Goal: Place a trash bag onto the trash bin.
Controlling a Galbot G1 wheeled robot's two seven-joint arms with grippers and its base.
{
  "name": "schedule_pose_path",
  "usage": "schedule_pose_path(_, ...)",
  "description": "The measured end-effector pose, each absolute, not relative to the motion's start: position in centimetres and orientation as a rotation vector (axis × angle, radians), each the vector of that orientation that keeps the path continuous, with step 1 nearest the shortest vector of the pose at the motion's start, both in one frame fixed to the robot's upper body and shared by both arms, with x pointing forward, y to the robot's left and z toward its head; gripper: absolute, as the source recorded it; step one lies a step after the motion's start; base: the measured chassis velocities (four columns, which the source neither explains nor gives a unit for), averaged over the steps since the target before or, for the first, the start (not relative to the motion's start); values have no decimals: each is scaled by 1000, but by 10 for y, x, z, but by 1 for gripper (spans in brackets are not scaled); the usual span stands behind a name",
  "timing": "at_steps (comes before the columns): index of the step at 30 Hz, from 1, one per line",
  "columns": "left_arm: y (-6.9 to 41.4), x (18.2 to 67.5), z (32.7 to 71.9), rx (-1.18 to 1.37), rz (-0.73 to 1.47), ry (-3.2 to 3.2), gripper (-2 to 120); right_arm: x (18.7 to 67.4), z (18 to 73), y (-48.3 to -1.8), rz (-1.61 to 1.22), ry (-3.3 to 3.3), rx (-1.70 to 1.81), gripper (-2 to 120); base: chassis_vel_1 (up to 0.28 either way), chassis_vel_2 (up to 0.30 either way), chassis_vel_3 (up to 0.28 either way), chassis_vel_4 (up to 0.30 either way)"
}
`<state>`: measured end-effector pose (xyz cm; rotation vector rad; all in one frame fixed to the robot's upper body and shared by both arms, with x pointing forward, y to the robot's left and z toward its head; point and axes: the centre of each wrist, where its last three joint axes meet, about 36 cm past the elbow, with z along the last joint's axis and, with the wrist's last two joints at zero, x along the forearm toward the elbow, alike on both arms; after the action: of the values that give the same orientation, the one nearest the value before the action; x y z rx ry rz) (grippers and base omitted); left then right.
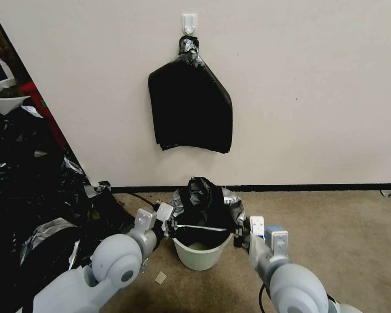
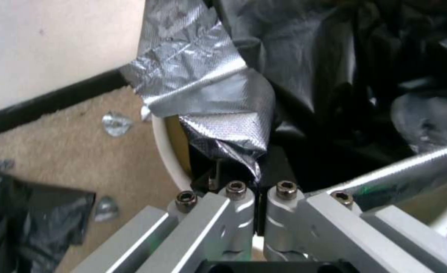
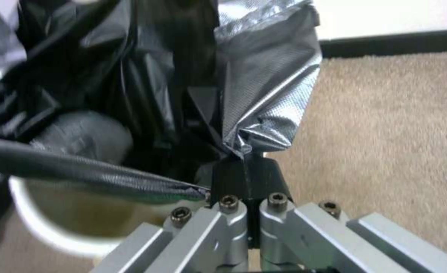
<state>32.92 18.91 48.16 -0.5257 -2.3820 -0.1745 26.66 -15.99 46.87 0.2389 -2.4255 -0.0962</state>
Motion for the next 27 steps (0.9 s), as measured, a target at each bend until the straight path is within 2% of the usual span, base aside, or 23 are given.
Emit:
schedule_pose_path(4,189,312,489,-495,-158,-2362,0,248,470,-158,-66,-2400,264,0,0,0,0,0)
schedule_pose_path(9,191,301,479,-474,-173,-2303,0,240,456,-160,40,-2374,273,0,0,0,0,0)
schedule_pose_path(24,189,300,452,-416,-194,-2233,0,240,429,-158,156,-2310,297,0,0,0,0,0)
schedule_pose_path(27,188,308,437,-386,-195,-2211,0,249,416,-155,179,-2306,299,0,0,0,0,0)
